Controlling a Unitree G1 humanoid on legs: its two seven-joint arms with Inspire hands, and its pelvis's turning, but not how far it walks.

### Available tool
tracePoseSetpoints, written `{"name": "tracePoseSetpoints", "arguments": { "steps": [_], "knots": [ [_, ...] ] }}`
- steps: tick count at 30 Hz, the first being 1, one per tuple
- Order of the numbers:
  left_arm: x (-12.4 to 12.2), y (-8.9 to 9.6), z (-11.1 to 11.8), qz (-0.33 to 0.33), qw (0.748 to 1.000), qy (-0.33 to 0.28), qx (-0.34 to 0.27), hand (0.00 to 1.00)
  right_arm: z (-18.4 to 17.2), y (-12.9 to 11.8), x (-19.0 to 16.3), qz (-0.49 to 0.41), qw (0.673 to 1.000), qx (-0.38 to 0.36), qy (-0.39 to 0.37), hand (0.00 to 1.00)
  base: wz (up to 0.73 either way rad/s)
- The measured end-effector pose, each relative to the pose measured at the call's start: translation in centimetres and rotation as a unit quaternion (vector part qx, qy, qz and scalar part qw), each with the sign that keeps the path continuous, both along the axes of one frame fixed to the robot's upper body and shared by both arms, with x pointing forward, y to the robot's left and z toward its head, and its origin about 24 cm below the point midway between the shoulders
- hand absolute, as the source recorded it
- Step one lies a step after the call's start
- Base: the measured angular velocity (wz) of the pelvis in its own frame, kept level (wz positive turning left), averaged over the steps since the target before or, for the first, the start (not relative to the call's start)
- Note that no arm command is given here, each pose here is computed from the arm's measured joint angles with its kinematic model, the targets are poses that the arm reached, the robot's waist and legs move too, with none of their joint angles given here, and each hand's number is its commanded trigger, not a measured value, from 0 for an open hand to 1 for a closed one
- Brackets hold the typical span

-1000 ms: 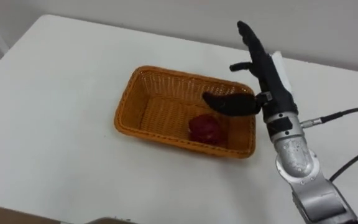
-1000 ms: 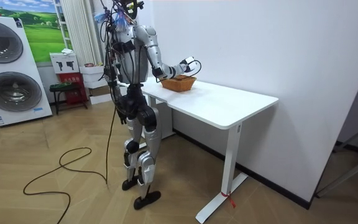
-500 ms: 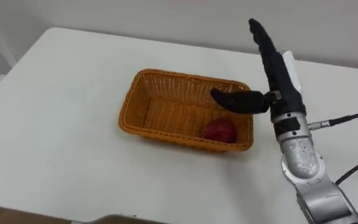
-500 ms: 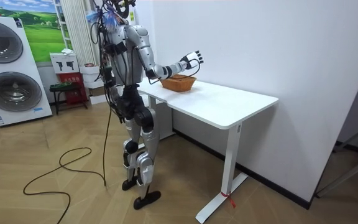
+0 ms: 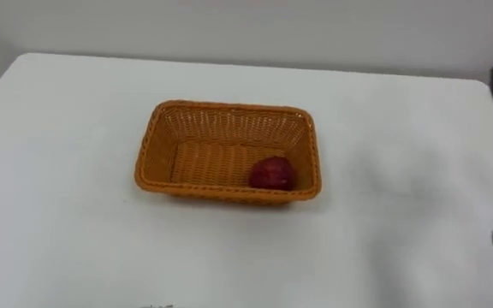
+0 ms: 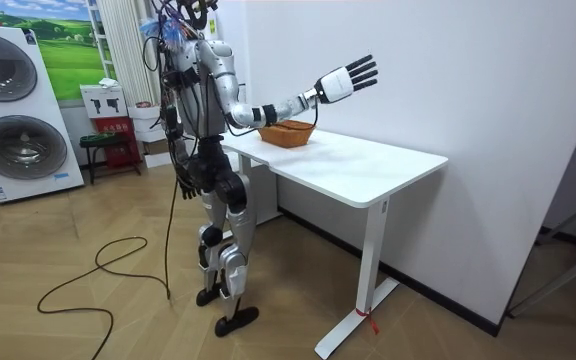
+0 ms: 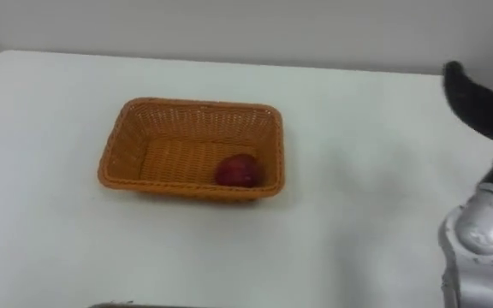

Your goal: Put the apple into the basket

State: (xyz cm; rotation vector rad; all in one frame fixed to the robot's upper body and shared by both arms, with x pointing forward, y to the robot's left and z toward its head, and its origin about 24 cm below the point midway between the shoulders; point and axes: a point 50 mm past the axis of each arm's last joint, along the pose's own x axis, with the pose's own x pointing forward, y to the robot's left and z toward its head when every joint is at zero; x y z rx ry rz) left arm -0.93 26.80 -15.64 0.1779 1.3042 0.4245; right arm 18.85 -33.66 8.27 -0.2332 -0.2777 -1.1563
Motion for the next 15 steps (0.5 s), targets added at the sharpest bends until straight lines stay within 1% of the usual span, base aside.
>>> {"name": "tracePoseSetpoints", "arguments": {
  "steps": [1,4,5,6,7,9,10,12,13,14,15],
  "knots": [
    [0.0,0.1,0.0,0.004,1.000,0.000,0.002,0.00,-0.2,-0.5,-0.4,-0.021,1.000,0.009,-0.002,0.00,-0.04],
    [0.0,0.6,0.3,0.022,1.000,-0.006,0.019,0.00,-2.5,-3.8,-3.8,-0.155,0.984,0.087,-0.009,0.00,-0.16],
    [0.0,0.6,0.3,0.023,0.999,-0.006,0.022,0.00,-2.9,-4.2,-4.2,-0.173,0.979,0.103,-0.011,0.00,-0.12],
    [0.0,0.7,0.3,0.024,0.999,-0.006,0.028,0.00,-3.9,-4.8,-5.2,-0.205,0.969,0.140,-0.014,0.00,0.00],
    [0.0,0.7,0.3,0.024,0.999,-0.006,0.030,0.00,-4.5,-5.0,-5.8,-0.220,0.962,0.161,-0.015,0.00,0.00],
    [0.7,1.0,0.5,0.024,0.999,-0.019,0.041,0.00,-7.3,-5.7,-8.5,-0.275,0.930,0.243,-0.003,0.00,-0.05],
    [0.7,1.0,0.5,0.026,0.999,-0.021,0.042,0.00,-8.0,-5.8,-9.2,-0.290,0.920,0.264,-0.002,0.00,-0.06],
    [0.7,1.1,0.6,0.031,0.998,-0.023,0.044,0.00,-10.5,-6.2,-12.3,-0.358,0.872,0.334,-0.007,0.00,-0.03],
    [0.9,1.2,0.7,0.031,0.998,-0.028,0.046,0.00,-11.5,-6.1,-13.8,-0.389,0.847,0.361,-0.009,0.00,-0.07],
    [1.0,1.2,0.7,0.030,0.998,-0.030,0.047,0.00,-12.0,-6.0,-14.3,-0.401,0.838,0.370,-0.004,0.00,-0.07],
    [1.2,1.2,0.8,0.028,0.998,-0.035,0.046,0.00,-13.2,-5.7,-15.6,-0.423,0.819,0.387,0.013,0.00,0.00]
  ]
}}
